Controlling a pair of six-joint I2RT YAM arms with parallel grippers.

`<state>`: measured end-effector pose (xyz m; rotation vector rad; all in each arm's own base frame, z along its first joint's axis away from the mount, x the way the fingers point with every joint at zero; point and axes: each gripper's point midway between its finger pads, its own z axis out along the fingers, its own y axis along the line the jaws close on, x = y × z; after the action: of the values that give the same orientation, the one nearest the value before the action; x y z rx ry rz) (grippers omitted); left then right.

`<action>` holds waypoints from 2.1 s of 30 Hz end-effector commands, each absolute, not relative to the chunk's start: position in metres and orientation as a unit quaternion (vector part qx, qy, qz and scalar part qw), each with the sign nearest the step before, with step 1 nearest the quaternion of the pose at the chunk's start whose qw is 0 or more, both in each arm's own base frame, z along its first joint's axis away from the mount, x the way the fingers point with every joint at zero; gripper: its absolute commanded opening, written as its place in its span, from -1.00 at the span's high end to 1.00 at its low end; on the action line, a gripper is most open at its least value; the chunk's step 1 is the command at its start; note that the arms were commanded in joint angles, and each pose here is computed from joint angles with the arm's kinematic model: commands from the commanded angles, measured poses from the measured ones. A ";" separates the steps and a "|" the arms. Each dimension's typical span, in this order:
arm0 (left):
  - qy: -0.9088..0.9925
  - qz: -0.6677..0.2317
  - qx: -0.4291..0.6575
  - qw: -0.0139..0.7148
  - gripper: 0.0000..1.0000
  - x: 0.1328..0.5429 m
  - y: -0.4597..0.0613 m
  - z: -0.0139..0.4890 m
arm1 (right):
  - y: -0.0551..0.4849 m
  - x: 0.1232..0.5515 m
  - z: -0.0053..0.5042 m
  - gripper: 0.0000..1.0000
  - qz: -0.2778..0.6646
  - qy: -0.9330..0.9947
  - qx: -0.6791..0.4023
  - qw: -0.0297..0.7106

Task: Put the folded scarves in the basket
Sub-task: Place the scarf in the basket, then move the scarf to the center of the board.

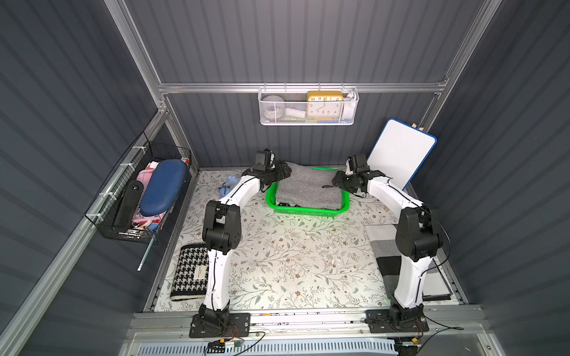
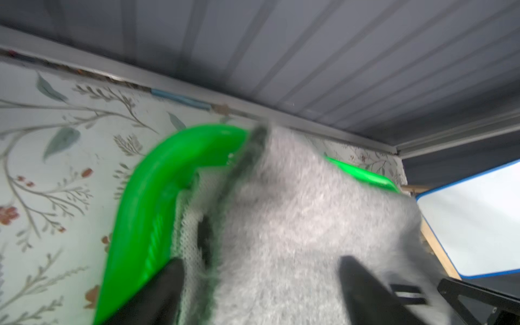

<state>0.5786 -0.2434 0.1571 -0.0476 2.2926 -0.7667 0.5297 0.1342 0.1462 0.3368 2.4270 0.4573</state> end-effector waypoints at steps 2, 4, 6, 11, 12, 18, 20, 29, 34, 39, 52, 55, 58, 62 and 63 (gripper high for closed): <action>0.866 -0.300 0.002 0.400 -0.98 0.570 -0.235 0.201 | 0.117 0.521 0.178 -0.40 0.144 0.922 0.115 0.340; 0.856 -0.312 0.006 0.412 -0.99 0.561 -0.235 0.220 | 0.115 0.508 0.192 -0.38 0.152 0.917 0.111 0.350; 0.849 -0.325 0.013 0.416 -0.98 0.548 -0.238 0.234 | 0.111 0.488 0.207 -0.36 0.159 0.910 0.114 0.365; 0.836 -0.352 0.041 0.420 -0.99 0.503 -0.260 0.253 | 0.089 0.412 0.209 -0.34 0.154 0.904 0.147 0.372; 0.836 -0.356 0.045 0.415 -0.99 0.496 -0.264 0.250 | 0.083 0.399 0.204 -0.34 0.147 0.904 0.156 0.370; 0.827 -0.402 0.060 0.387 -0.99 0.437 -0.287 0.234 | 0.047 0.306 0.161 -0.34 0.095 0.917 0.232 0.311; 0.821 -0.425 0.066 0.376 -0.99 0.414 -0.294 0.229 | 0.043 0.282 0.143 -0.34 0.101 0.914 0.258 0.295; 0.829 -0.436 0.042 0.348 -0.99 0.345 -0.270 0.199 | 0.011 0.230 0.086 -0.34 0.027 0.906 0.347 0.240; 0.837 -0.425 0.027 0.342 -0.99 0.317 -0.251 0.186 | -0.010 0.218 0.070 -0.34 -0.047 0.901 0.377 0.208; 0.844 -0.413 0.007 0.342 -0.99 0.302 -0.235 0.176 | -0.011 0.217 0.054 -0.34 -0.042 0.898 0.399 0.180; 0.859 -0.400 -0.013 0.319 -0.99 0.299 -0.231 0.146 | 0.003 0.211 0.016 0.42 -0.015 0.902 0.418 0.108; 0.859 -0.398 -0.019 0.322 -0.98 0.300 -0.229 0.146 | 0.012 0.214 0.012 0.78 0.007 0.899 0.427 0.095; 0.857 -0.400 -0.018 0.324 -0.98 0.299 -0.228 0.147 | 0.030 0.222 0.012 0.97 0.047 0.888 0.442 0.117; 0.858 -0.401 -0.028 0.320 -0.99 0.296 -0.226 0.144 | 0.070 0.242 0.026 0.91 0.108 0.874 0.443 0.167; 0.858 -0.402 -0.028 0.320 -0.99 0.295 -0.226 0.143 | 0.081 0.246 0.030 0.89 0.121 0.872 0.441 0.174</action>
<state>0.2975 -0.2286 0.1424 -0.0460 2.2669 -1.0461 0.2350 0.0420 0.0250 1.2004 2.5354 0.1463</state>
